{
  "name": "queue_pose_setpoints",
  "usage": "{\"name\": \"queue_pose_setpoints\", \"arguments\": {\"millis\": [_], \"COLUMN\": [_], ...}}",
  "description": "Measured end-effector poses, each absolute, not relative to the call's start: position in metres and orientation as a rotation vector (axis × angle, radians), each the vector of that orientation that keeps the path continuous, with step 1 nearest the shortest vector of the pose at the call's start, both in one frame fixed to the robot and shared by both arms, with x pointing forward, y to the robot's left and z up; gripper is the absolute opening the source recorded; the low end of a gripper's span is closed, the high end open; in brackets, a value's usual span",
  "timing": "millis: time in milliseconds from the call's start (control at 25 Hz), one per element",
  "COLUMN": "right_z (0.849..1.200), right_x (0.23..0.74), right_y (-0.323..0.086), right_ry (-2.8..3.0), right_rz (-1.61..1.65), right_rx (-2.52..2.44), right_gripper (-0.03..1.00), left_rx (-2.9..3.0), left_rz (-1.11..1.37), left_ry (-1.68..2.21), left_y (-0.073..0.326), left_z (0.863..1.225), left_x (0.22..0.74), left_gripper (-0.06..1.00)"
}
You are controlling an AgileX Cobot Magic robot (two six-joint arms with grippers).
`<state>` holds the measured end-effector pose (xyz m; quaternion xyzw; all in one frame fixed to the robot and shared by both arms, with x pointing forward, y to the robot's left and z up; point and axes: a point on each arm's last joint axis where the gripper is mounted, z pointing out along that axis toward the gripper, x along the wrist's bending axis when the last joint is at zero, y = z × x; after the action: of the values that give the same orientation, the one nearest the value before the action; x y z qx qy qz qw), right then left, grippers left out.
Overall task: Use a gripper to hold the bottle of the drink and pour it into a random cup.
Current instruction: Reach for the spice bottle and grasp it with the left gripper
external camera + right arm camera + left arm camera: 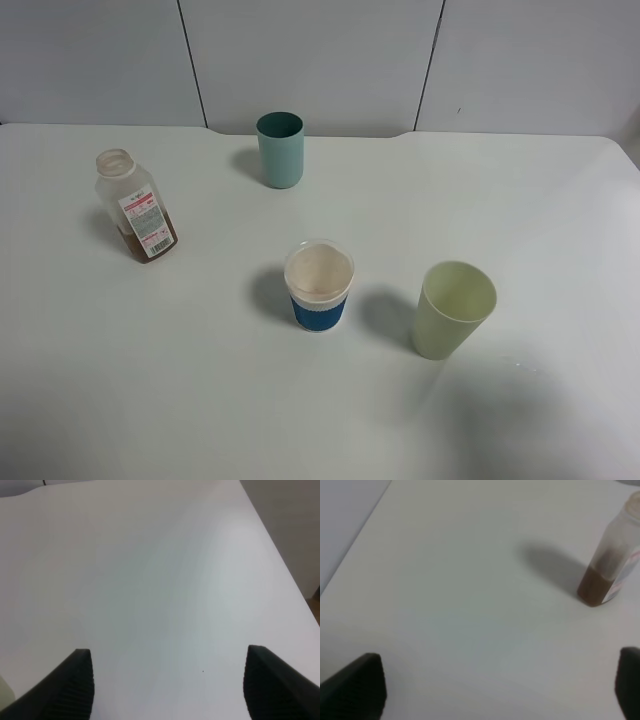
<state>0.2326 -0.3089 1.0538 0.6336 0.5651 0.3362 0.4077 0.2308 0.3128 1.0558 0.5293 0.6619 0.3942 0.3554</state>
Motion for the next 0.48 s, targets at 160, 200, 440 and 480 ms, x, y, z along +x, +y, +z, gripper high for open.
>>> {"name": "queue_pose_setpoints", "arguments": {"millis": [160,200,440,480], "right_z": [1.0538,1.0538,1.0538,1.0538], "right_x": [0.2326,0.2326,0.2326,0.2326], "right_y": [-0.3089,-0.3089,-0.3089,-0.3089], "right_ry": [1.425,1.425,1.425,1.425], "right_rz": [0.847,0.847,0.847,0.847], "right_rx": [1.597,1.597,1.597,1.597], "right_gripper": [0.63,0.63,0.63,0.63], "left_rx": [1.368,1.369,1.403,1.42], "left_rz": [1.019,1.019,1.057,1.063], "left_ry": [1.71,1.709,1.67,1.663], "left_y": [0.3128,0.3128,0.3129,0.3129], "left_z": [1.0558,1.0558,1.0596,1.0605], "left_x": [0.2308,0.2308,0.2327,0.2352], "left_gripper": [0.91,0.91,0.91,0.91]}}
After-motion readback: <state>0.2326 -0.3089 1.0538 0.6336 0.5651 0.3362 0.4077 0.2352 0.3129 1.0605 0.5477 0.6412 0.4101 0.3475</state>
